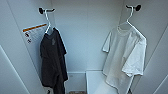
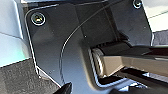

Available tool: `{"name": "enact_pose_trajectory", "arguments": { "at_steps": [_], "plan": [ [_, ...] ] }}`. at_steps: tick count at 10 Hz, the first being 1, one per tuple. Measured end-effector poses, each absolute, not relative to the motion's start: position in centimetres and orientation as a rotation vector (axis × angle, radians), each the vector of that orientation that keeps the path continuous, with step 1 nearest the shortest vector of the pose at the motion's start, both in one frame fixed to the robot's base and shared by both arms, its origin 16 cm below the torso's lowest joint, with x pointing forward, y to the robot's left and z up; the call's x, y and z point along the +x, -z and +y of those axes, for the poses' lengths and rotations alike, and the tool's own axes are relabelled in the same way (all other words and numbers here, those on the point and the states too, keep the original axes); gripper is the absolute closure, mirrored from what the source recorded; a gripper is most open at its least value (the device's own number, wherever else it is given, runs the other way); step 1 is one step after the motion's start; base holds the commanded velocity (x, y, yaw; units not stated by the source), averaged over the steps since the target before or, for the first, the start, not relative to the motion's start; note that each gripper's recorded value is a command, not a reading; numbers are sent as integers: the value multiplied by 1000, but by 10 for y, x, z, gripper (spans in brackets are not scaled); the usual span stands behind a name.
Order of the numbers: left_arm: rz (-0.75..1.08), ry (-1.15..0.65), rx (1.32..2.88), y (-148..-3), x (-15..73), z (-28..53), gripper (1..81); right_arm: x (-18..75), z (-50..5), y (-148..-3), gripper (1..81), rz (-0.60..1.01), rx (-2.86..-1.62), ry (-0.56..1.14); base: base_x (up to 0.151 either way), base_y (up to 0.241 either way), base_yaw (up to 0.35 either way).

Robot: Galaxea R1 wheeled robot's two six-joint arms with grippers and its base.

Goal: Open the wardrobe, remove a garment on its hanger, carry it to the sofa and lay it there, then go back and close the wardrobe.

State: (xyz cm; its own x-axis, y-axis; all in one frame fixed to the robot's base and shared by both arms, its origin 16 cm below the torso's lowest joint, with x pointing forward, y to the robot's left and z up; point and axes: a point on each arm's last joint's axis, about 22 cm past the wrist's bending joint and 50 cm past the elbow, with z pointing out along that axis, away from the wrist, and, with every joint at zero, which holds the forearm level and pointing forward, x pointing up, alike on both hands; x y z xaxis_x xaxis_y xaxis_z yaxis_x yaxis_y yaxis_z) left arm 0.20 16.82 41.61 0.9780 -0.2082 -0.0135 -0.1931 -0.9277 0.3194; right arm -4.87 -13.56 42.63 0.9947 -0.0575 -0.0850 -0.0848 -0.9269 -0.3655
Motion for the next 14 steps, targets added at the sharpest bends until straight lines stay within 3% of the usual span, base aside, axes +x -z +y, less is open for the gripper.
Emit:
{"name": "enact_pose_trajectory", "arguments": {
  "at_steps": [4,11,14],
  "plan": [
    [-327,87,2792,-416,-3,163,10,-53,-137,-427,10,137,-2761,-94,0,0,0],
    [-643,114,2719,-412,44,135,10,-88,-139,-430,10,450,-2747,-42,0,0,0],
    [-679,63,2698,-414,74,118,10,-95,-137,-431,10,469,-2744,-47,0,0,0]
  ]
}}
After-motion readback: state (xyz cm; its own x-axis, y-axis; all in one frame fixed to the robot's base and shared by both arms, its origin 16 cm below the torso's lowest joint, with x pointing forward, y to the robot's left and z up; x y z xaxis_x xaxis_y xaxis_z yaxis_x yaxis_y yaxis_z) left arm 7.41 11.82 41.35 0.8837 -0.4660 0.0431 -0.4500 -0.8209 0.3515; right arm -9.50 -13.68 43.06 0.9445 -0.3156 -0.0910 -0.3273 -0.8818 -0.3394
